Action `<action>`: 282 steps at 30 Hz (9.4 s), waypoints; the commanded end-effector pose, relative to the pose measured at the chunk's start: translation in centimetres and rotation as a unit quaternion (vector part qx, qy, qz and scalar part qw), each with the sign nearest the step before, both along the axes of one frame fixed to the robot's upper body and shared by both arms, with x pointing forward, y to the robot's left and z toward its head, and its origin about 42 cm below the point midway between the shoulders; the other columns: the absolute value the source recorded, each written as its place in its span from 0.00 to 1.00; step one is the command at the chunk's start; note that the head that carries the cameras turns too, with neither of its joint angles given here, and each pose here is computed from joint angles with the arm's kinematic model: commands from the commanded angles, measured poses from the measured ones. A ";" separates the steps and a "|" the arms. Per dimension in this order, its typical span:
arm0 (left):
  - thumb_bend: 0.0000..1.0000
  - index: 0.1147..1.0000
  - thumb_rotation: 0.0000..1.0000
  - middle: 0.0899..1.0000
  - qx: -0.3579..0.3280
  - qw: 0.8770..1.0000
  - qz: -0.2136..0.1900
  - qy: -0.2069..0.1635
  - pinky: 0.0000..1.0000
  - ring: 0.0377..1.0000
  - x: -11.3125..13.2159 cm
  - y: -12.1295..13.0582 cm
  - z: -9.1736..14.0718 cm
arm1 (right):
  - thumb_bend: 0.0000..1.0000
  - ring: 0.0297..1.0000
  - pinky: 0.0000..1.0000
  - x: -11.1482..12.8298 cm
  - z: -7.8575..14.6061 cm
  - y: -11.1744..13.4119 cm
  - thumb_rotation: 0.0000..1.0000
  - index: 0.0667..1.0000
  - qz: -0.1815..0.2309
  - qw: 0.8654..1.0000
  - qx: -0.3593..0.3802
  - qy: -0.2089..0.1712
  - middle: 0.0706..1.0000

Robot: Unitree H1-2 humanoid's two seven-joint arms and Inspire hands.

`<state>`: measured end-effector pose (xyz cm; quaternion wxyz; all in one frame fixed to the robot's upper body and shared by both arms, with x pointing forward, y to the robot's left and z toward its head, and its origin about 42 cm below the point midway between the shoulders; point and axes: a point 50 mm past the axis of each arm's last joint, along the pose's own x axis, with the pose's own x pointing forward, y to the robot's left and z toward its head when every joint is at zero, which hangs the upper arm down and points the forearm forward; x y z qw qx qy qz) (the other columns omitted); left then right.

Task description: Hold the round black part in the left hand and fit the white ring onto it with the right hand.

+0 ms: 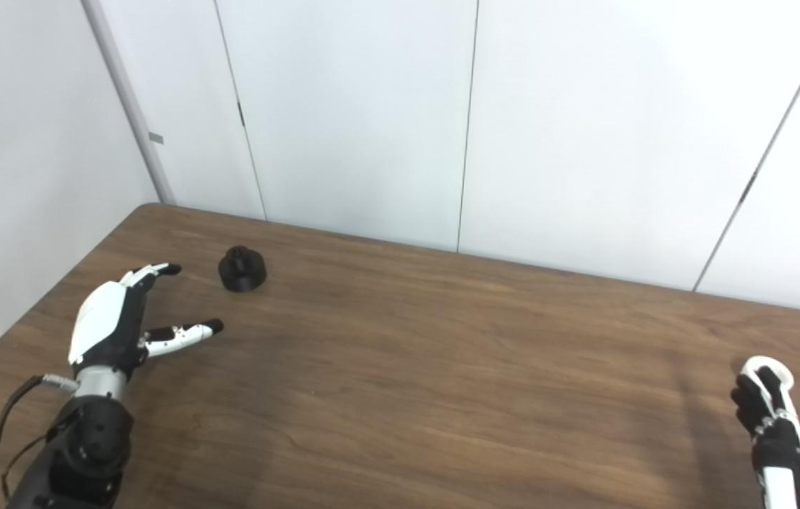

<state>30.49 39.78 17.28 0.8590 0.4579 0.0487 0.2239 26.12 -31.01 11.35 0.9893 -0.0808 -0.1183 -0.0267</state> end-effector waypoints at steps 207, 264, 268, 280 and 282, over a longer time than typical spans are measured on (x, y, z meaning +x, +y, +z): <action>0.52 0.42 0.05 0.76 0.046 0.906 -0.419 0.043 1.00 0.88 -6.6 -23.0 -6.1 | 0.73 0.88 0.83 5.3 14.1 -1.6 0.41 0.78 -0.180 0.941 -0.286 0.002 0.85; 0.52 0.42 0.05 0.76 0.060 0.908 -0.411 0.048 1.00 0.87 -6.4 -22.4 -5.7 | 0.84 1.00 0.97 19.6 15.0 -7.2 0.27 0.67 -0.122 0.828 -0.495 0.234 0.92; 0.52 0.42 0.05 0.75 0.065 0.908 -0.410 0.048 1.00 0.87 -6.3 -22.3 -5.6 | 0.83 1.00 0.96 19.6 15.0 -7.3 0.26 0.66 -0.124 0.827 -0.495 0.235 0.91; 0.52 0.42 0.05 0.76 0.063 0.908 -0.411 0.050 1.00 0.87 -6.3 -22.4 -5.6 | 0.83 1.00 0.95 19.5 14.5 -7.4 0.26 0.64 -0.120 0.824 -0.499 0.242 0.91; 0.52 0.42 0.05 0.76 0.062 0.907 -0.413 0.049 1.00 0.88 -6.3 -22.4 -5.6 | 0.82 1.00 0.95 19.3 14.4 -7.4 0.26 0.63 -0.119 0.824 -0.497 0.242 0.91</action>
